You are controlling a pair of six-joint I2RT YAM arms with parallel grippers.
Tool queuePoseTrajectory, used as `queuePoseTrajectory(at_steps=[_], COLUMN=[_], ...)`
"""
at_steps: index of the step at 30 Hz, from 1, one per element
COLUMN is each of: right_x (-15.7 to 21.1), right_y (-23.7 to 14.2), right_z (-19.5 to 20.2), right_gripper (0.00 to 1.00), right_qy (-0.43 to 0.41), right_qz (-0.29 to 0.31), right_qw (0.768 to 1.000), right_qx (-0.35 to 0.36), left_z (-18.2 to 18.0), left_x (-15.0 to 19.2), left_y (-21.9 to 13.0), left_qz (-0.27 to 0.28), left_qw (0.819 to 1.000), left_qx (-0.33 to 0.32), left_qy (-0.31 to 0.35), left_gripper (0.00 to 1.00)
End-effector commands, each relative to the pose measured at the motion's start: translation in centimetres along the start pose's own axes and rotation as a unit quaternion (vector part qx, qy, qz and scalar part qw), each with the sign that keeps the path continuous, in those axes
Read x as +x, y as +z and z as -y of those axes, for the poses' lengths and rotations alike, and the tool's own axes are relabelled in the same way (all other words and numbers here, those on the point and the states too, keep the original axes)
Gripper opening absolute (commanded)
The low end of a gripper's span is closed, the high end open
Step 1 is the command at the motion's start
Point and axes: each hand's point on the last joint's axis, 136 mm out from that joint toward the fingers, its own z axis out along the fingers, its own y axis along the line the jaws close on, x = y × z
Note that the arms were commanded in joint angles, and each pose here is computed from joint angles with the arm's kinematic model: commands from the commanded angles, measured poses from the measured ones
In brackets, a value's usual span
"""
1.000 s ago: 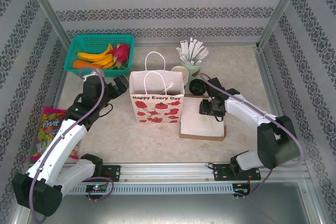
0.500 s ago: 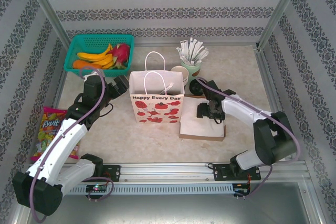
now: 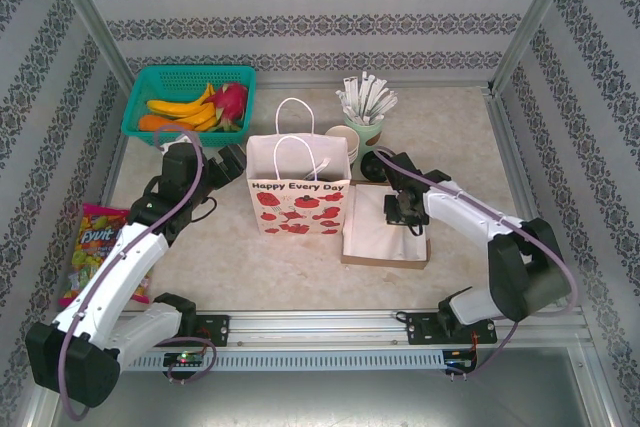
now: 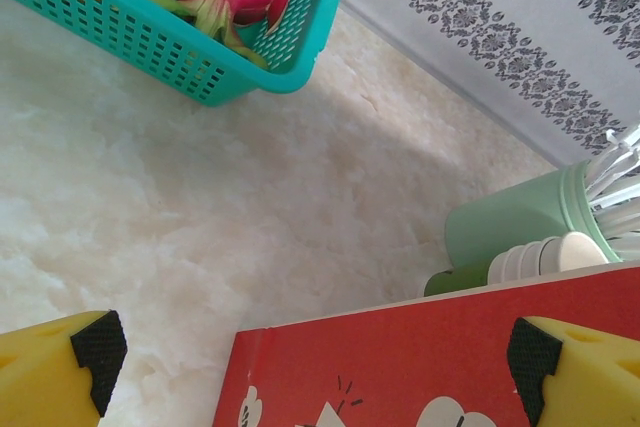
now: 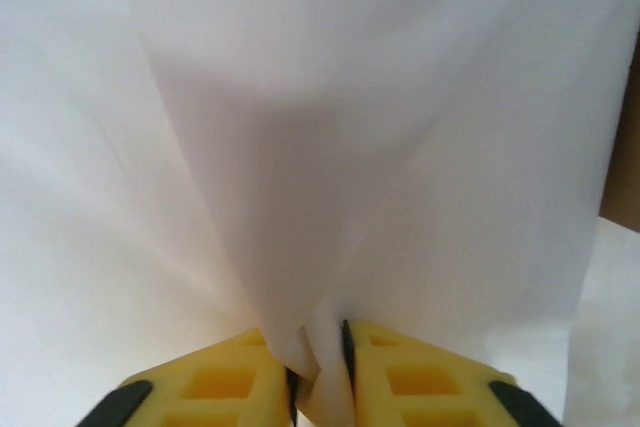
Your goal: Pack the takeout coffee
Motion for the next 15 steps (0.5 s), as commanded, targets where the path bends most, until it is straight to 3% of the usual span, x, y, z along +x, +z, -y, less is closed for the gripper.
queuePoseTrajectory(at_steps=[1, 8, 12, 15], right_x=[0.2, -0.9, -2.7, -4.1], right_y=[-0.8, -2.5, -5.6, -9.0], right_z=[0.5, 0.0, -0.6, -1.1], right_gripper=[0.17, 0.00, 0.00, 0.00], right_qy=[-0.007, -0.001, -0.003, -0.016], right_qz=[0.009, 0.054, 0.136, 0.212], right_qw=[1.000, 0.999, 0.989, 0.973], right_qx=[0.016, -0.009, -0.053, -0.096], left_z=[0.7, 0.7, 1.3, 0.7], left_x=[-1.5, -1.5, -2.4, -4.5], left_y=[-0.4, -0.6, -1.4, -3.3], left_qz=[0.022, 0.024, 0.040, 0.085], left_qw=[1.000, 1.000, 0.999, 0.995], left_qx=[0.011, 0.012, 0.020, -0.012], left_qy=[0.003, 0.004, 0.022, 0.043], left_gripper=[1.00, 1.00, 0.99, 1.00])
